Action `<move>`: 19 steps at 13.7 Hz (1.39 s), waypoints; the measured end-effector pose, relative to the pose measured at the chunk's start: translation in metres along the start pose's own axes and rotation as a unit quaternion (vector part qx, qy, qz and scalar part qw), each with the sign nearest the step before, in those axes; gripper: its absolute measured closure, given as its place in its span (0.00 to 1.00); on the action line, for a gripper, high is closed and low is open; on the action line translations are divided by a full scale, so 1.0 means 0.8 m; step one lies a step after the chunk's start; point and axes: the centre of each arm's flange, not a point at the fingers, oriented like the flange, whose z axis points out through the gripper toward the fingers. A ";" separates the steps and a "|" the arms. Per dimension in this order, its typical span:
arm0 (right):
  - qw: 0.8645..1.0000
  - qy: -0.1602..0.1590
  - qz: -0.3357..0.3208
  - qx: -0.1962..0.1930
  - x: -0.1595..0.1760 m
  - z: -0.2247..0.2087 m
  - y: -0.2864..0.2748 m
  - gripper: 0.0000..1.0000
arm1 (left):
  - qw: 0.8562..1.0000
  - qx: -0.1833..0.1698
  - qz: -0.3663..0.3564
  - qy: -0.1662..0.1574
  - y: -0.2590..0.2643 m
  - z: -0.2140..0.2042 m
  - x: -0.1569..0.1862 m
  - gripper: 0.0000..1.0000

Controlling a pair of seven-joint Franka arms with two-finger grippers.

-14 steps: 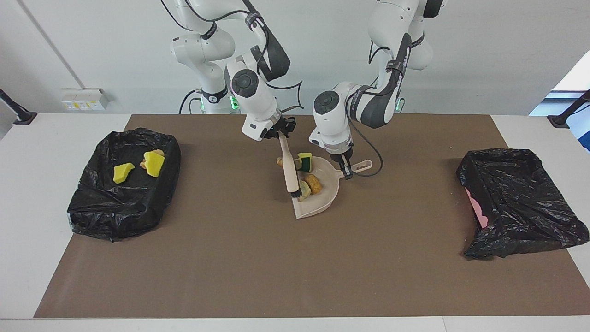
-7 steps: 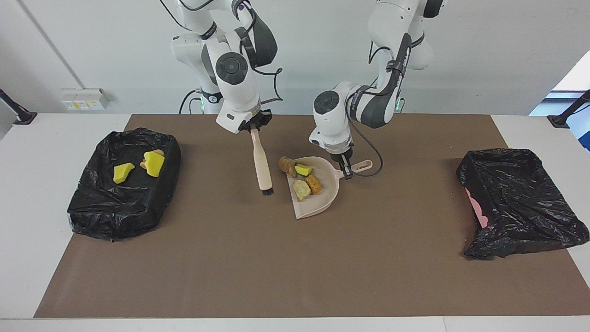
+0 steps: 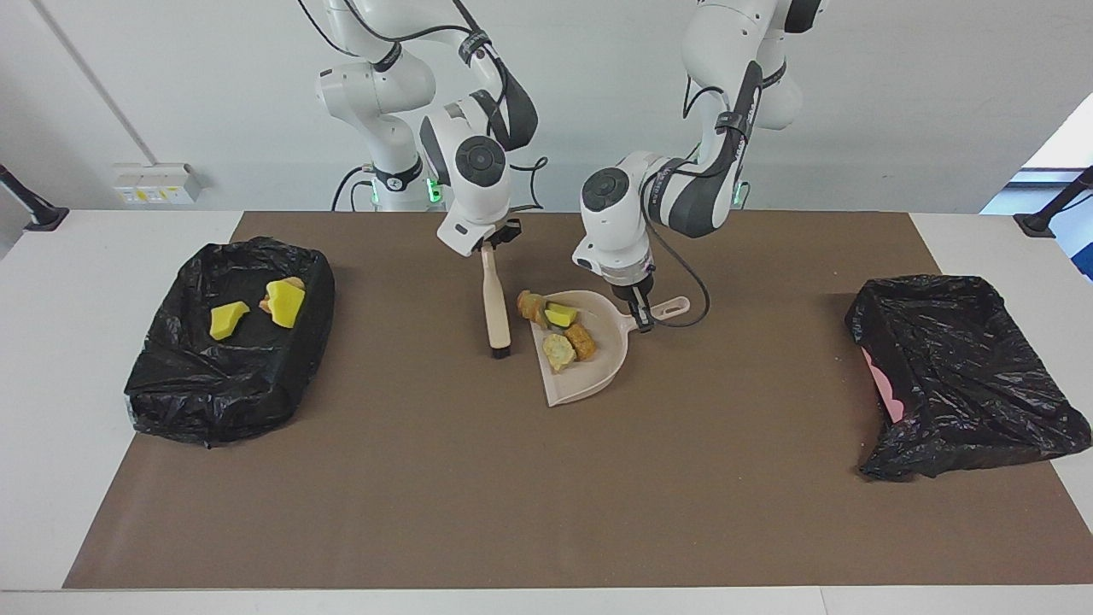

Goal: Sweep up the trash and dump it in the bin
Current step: 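Sweep the crusts and yellow pieces with the right gripper into the dustpan, then carry the loaded dustpan with the left gripper over the farther-left bin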

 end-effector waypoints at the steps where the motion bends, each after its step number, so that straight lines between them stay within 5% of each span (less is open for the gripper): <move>1: 1.000 0.002 0.005 0.028 -0.002 0.001 -0.012 0.73 | 1.000 0.000 0.000 0.000 0.000 0.000 0.000 0.68; 6: 0.997 0.012 0.018 0.078 0.002 -0.031 -0.027 0.73 | 1.000 0.001 0.000 0.001 0.000 0.000 0.000 0.68; 13: 0.999 -0.011 0.038 -0.014 -0.034 -0.064 -0.011 0.73 | 1.000 0.003 -0.004 0.005 -0.006 0.001 -0.004 0.68; 19: 0.996 0.003 0.086 0.005 -0.089 -0.075 -0.050 0.73 | 1.000 0.014 0.004 0.021 -0.068 -0.022 -0.089 0.68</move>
